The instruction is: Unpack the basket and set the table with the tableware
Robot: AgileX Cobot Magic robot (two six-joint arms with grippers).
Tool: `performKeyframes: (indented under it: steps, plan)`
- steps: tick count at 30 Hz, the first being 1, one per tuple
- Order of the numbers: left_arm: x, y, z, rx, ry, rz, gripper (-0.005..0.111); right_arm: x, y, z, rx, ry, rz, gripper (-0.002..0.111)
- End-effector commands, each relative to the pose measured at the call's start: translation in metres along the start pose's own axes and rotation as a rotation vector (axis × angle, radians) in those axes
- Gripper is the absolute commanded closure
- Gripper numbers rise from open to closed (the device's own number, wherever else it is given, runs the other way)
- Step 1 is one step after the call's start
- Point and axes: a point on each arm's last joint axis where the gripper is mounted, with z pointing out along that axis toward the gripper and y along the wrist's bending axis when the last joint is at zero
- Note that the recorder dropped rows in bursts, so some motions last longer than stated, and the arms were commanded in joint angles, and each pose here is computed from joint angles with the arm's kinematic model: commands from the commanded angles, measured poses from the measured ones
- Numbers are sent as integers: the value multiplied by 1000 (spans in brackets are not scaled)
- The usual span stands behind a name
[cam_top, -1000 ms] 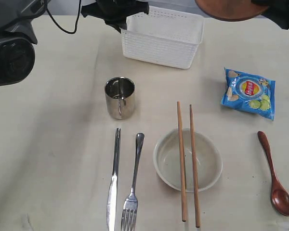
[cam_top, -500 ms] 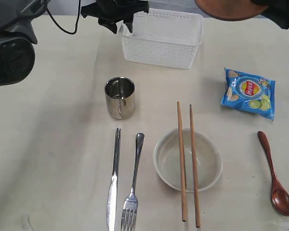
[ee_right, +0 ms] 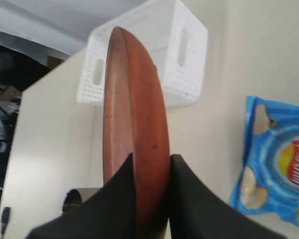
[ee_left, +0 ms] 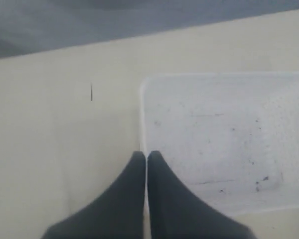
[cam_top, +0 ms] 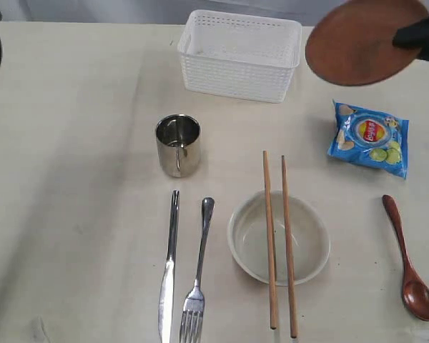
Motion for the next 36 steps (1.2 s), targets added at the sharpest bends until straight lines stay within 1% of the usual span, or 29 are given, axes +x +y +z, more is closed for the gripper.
performKeyframes:
  steps: [1,3,6,8,10,13,14,15,16,18,20,22,24,27,30,36]
  plan:
    - [-12,-14,-48,141,-82,21,107,4,-7,-2,102,47,-31,109]
    - [-15,-19,-65,205,-109,52,107,5,-9,2,154,54,-51,109]
    - [-18,-28,-88,277,-147,64,107,4,-12,6,240,29,-92,109]
    - [-15,-28,-88,287,-126,53,107,4,-12,12,257,30,-111,109]
    - [-12,-30,-88,305,-107,67,107,7,-14,23,254,63,-110,109]
    - [-7,-27,-80,282,-74,68,107,12,-21,39,260,123,-106,109]
    - [-4,-16,-69,228,-41,65,107,14,-24,46,262,144,-99,109]
    - [-1,-11,-64,215,-20,57,107,15,-24,48,261,151,-97,109]
    - [5,0,-53,198,24,37,107,15,-27,54,270,157,-99,109]
    - [14,9,-44,187,76,32,107,18,-28,62,269,176,-98,109]
    - [23,14,-46,179,99,53,107,22,-26,72,263,202,-111,109]
    - [28,17,-53,152,36,86,107,22,-23,82,252,221,-120,109]
    - [34,19,-68,111,-46,104,107,21,-19,93,237,234,-126,109]
    - [59,23,-77,79,-112,79,107,18,-16,105,223,246,-123,109]
    - [86,29,-81,41,-179,62,107,22,-20,111,216,274,-97,109]
    - [121,36,-98,-15,-313,57,107,26,-21,114,206,308,-92,109]
